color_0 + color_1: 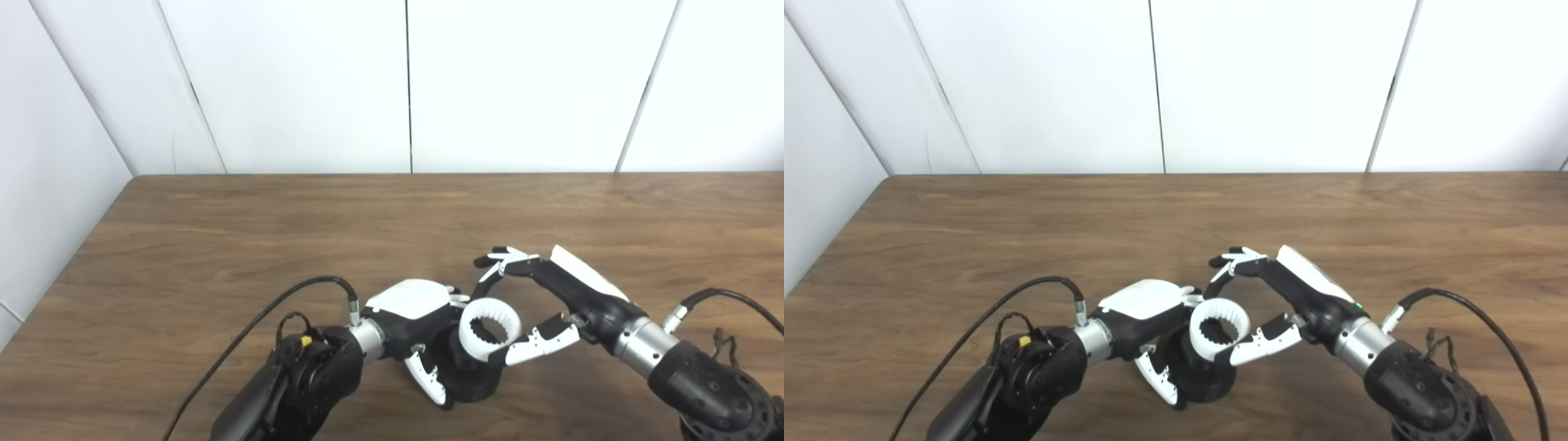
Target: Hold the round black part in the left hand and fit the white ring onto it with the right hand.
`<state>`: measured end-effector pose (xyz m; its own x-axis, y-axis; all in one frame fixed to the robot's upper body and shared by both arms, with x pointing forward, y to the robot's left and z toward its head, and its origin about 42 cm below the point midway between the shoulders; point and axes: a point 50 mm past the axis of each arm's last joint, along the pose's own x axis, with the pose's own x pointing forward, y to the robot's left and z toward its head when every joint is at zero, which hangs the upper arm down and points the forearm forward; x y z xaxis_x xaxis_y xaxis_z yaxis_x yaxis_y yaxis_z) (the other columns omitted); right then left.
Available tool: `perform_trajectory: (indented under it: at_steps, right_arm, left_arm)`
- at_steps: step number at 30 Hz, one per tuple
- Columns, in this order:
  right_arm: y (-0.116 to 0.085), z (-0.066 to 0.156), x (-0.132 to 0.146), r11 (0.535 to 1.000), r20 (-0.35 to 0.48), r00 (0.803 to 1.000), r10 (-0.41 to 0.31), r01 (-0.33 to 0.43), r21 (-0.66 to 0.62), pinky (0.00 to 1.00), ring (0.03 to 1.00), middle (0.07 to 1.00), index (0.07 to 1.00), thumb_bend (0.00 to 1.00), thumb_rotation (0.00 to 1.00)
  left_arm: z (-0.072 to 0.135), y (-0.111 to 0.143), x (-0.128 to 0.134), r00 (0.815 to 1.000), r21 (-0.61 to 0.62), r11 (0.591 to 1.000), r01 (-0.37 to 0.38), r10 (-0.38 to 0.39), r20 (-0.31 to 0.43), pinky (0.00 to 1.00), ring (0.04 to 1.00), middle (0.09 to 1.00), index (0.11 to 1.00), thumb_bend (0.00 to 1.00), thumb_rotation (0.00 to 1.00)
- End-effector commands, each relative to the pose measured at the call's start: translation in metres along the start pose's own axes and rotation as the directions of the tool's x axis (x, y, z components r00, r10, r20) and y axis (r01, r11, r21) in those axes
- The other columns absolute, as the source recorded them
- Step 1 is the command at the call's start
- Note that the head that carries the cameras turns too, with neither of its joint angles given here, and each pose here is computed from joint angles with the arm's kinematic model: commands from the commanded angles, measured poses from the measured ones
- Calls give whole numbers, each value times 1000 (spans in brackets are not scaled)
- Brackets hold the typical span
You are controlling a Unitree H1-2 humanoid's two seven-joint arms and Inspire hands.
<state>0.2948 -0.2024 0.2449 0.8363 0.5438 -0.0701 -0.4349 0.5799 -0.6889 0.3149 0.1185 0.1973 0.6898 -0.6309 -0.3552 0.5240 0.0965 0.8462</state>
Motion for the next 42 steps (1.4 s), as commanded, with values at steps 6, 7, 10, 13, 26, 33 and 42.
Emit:
perform_trajectory:
  at_steps: [6, 7, 10, 13, 26, 33, 42]
  right_arm:
    - [-5, 9, 6, 999, 65, 998, -28, 30, -34, 879, 965, 860, 489, 522, 160]
    - [-5, 9, 6, 999, 65, 997, -28, 31, -34, 878, 965, 860, 489, 522, 160]
    - [-4, 7, 7, 999, 64, 998, -24, 26, -38, 878, 967, 863, 490, 522, 160]
    - [-3, 7, 9, 999, 70, 997, -19, 22, -41, 879, 969, 863, 490, 522, 160]
    - [-1, 5, 14, 999, 76, 997, -10, 13, -41, 881, 973, 862, 490, 522, 159]
    - [0, 5, 17, 999, 77, 997, -17, 21, -48, 874, 969, 859, 490, 522, 160]
    - [0, 3, 19, 999, 80, 997, -20, 24, -48, 879, 970, 862, 490, 522, 160]
  left_arm:
    - [4, 0, 4, 1000, -1, 1000, 12, -12, 7, 921, 1000, 952, 808, 847, 170]
    - [4, 0, 4, 1000, -2, 1000, 12, -12, 6, 920, 1000, 953, 815, 847, 168]
    - [5, 0, 4, 1000, -4, 1000, 12, -12, 2, 913, 1000, 955, 836, 844, 167]
    - [6, 0, 3, 1000, -4, 1000, 13, -13, 5, 928, 1000, 958, 852, 840, 172]
    - [9, -1, 5, 1000, -29, 1000, 3, -2, 5, 911, 1000, 956, 909, 846, 181]
    - [10, -1, 4, 1000, -30, 1000, -5, 5, 5, 899, 1000, 956, 902, 854, 171]
    - [10, -1, 2, 1000, -32, 999, -5, 5, -3, 910, 1000, 956, 899, 847, 181]
